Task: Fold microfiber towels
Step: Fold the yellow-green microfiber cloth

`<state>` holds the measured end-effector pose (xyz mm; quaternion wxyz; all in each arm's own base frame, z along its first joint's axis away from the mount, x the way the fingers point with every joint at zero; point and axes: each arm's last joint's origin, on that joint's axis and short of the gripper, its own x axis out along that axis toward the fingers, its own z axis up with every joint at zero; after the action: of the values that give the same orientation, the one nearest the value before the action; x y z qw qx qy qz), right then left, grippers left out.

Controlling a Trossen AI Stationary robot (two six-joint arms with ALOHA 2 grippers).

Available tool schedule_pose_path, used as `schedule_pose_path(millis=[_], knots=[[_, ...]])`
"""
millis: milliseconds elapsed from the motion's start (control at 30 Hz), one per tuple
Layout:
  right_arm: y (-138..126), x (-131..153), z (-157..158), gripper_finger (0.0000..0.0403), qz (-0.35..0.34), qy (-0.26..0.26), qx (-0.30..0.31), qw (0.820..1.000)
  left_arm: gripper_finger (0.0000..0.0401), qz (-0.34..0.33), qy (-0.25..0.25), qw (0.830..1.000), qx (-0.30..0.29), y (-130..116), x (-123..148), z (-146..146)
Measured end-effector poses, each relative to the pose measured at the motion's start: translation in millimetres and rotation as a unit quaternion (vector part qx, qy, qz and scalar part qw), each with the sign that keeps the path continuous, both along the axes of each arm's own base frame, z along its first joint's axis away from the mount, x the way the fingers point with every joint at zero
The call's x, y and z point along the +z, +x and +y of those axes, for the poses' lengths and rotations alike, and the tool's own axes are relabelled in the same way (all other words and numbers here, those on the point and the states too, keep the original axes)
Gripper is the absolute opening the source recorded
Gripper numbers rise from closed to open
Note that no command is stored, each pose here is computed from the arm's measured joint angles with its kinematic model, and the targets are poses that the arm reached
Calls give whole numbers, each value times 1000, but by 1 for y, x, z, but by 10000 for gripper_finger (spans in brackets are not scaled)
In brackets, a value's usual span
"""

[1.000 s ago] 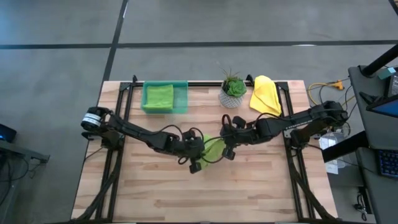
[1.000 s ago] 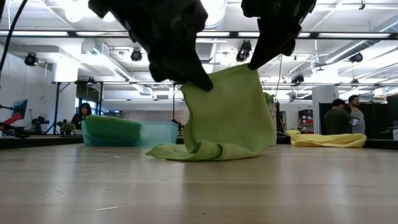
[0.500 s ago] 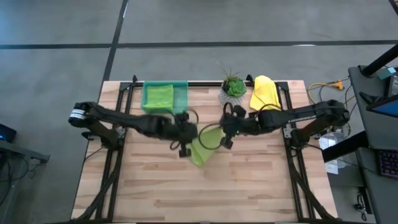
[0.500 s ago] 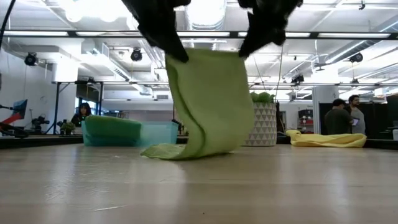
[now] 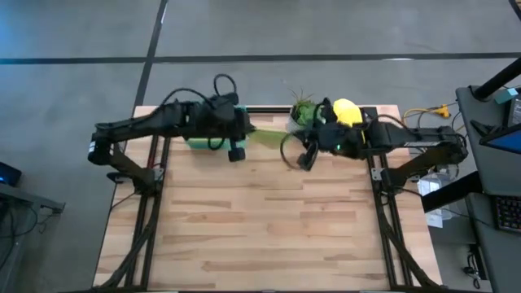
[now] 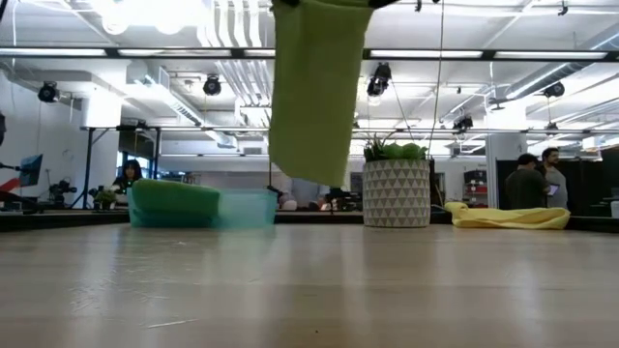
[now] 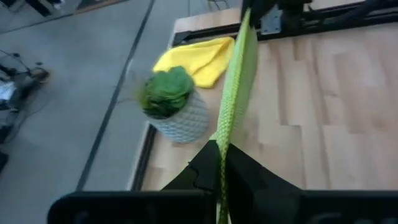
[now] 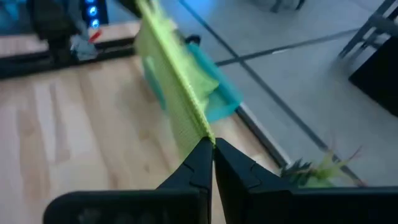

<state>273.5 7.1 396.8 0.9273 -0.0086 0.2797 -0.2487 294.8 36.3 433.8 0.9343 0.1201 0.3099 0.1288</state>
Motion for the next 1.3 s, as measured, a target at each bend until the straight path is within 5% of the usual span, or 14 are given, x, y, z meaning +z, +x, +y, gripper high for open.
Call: schedule_pose_path(millis=[133,333,533,800,933,1300], knots=[[1,-33,25,9,33,30,16,999,0,42,-61,997,-19,19,-31,-26],[-3,-106,75,9,41,107,24,993,0,147,-134,978,-64,54,-131,-99],[-20,-158,135,9,11,217,42,975,0,151,-228,955,-112,62,-188,-159],[-24,-188,192,9,48,272,60,959,0,103,-309,935,-141,70,-204,-187],[-15,-197,207,9,74,264,71,959,0,113,-310,933,-139,72,-211,-190],[4,-190,167,9,80,220,51,971,0,163,-276,939,-129,61,-211,-177]])
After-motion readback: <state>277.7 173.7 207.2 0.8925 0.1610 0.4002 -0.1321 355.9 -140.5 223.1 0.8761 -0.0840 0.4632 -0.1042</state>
